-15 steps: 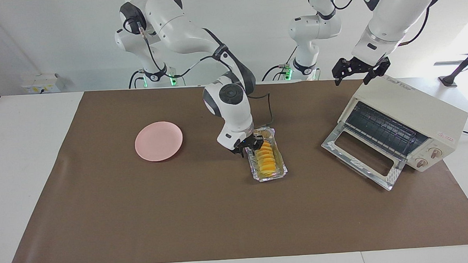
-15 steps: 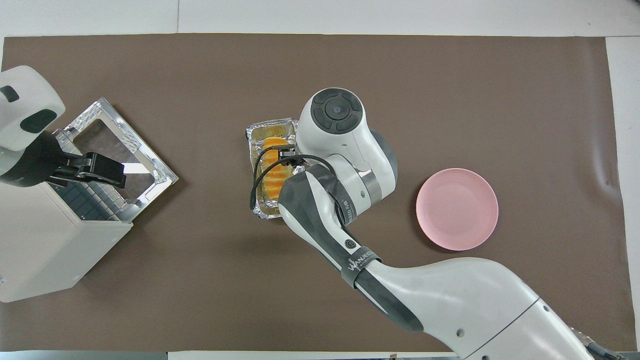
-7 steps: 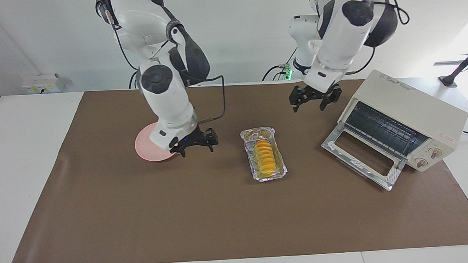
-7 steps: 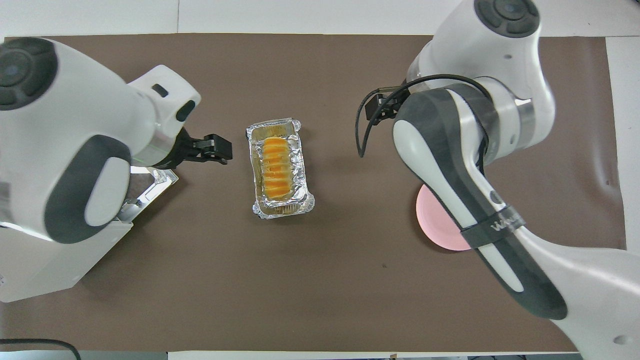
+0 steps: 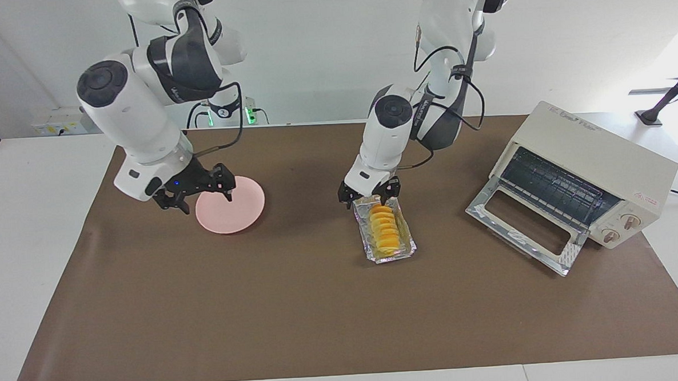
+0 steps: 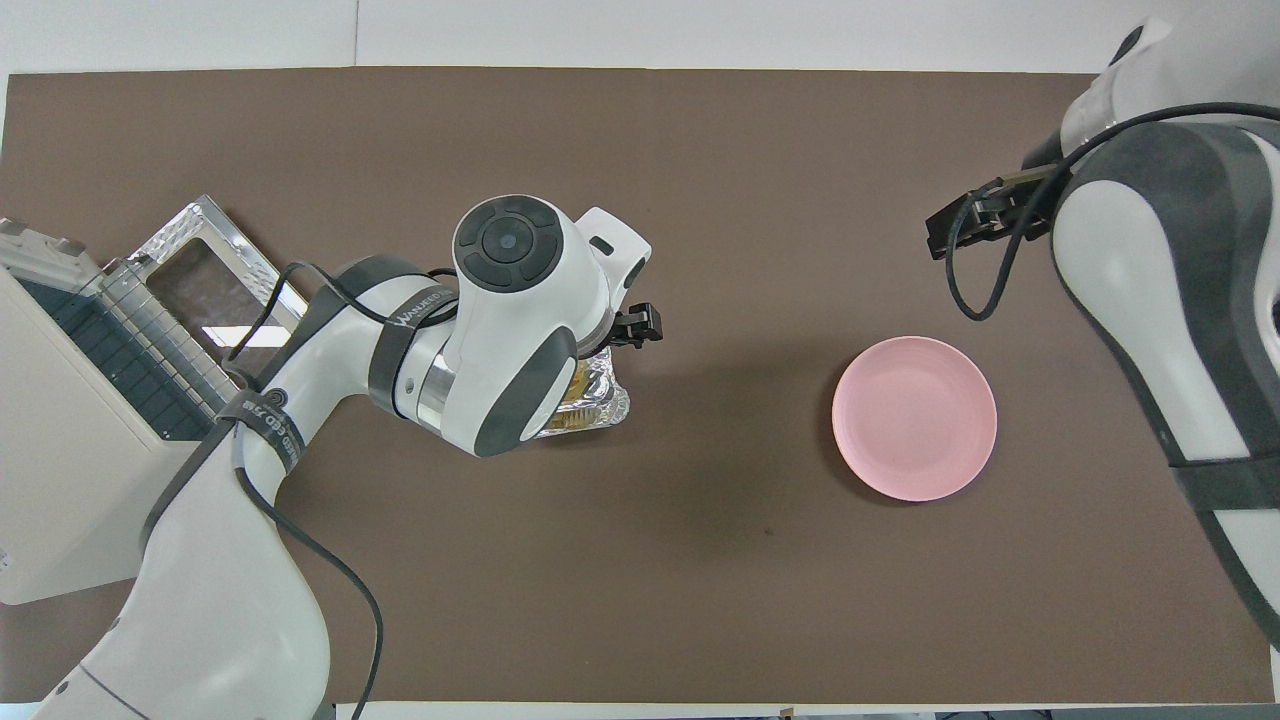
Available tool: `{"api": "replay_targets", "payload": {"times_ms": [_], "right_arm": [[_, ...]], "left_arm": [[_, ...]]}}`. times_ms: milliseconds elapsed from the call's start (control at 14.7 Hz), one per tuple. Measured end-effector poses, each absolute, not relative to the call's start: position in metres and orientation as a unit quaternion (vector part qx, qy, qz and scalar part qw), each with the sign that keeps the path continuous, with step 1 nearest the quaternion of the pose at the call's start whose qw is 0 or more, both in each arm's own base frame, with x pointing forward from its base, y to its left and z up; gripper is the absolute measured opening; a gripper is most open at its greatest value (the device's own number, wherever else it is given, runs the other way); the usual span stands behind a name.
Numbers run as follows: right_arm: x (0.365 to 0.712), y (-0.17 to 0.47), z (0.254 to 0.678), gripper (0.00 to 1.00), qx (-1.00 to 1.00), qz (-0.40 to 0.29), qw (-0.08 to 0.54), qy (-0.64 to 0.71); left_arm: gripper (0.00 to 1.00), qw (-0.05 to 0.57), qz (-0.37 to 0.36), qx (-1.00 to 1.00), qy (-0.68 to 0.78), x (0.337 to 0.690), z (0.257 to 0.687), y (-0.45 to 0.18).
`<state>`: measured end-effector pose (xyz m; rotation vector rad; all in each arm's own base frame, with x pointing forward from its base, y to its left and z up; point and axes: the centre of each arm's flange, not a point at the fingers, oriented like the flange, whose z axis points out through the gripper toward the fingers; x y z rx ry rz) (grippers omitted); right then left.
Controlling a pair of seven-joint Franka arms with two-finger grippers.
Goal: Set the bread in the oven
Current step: 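Lift the tray with the left gripper while the right gripper returns to rest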
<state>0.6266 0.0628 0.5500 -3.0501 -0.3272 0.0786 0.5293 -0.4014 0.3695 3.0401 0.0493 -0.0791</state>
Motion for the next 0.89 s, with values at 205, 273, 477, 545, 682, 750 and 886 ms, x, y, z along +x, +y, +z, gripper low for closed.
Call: {"api": "replay_targets", "payload": {"times_ms": [205, 273, 477, 545, 682, 750, 886], "right_arm": [[0.6, 0.038, 0.581, 1.0, -0.993, 0.022, 0.019, -0.114], [0.59, 0.03, 0.587, 1.0, -0.993, 0.021, 0.016, -0.114], [0.562, 0.02, 0.6, 1.0, -0.994, 0.02, 0.012, -0.11], [0.556, 0.02, 0.604, 1.0, -0.994, 0.021, 0.012, -0.11], [0.55, 0.02, 0.608, 1.0, -0.994, 0.02, 0.01, -0.11], [0.549, 0.018, 0.608, 1.0, -0.994, 0.021, 0.01, -0.109], [0.549, 0.013, 0.605, 1.0, -0.994, 0.024, 0.011, -0.103]], "left_arm": [[0.86, 0.047, -0.03, 0.998, 0.021, 0.529, 0.352, -0.412], [0.86, 0.046, -0.031, 0.998, 0.022, 0.529, 0.347, -0.412], [0.65, 0.044, -0.032, 0.998, 0.026, 0.533, 0.336, -0.41], [0.65, 0.045, -0.031, 0.998, 0.027, 0.535, 0.332, -0.41], [0.47, 0.045, -0.031, 0.998, 0.028, 0.536, 0.324, -0.41], [0.47, 0.044, -0.032, 0.998, 0.028, 0.537, 0.321, -0.41], [0.26, 0.043, -0.032, 0.998, 0.028, 0.537, 0.316, -0.41]]}}
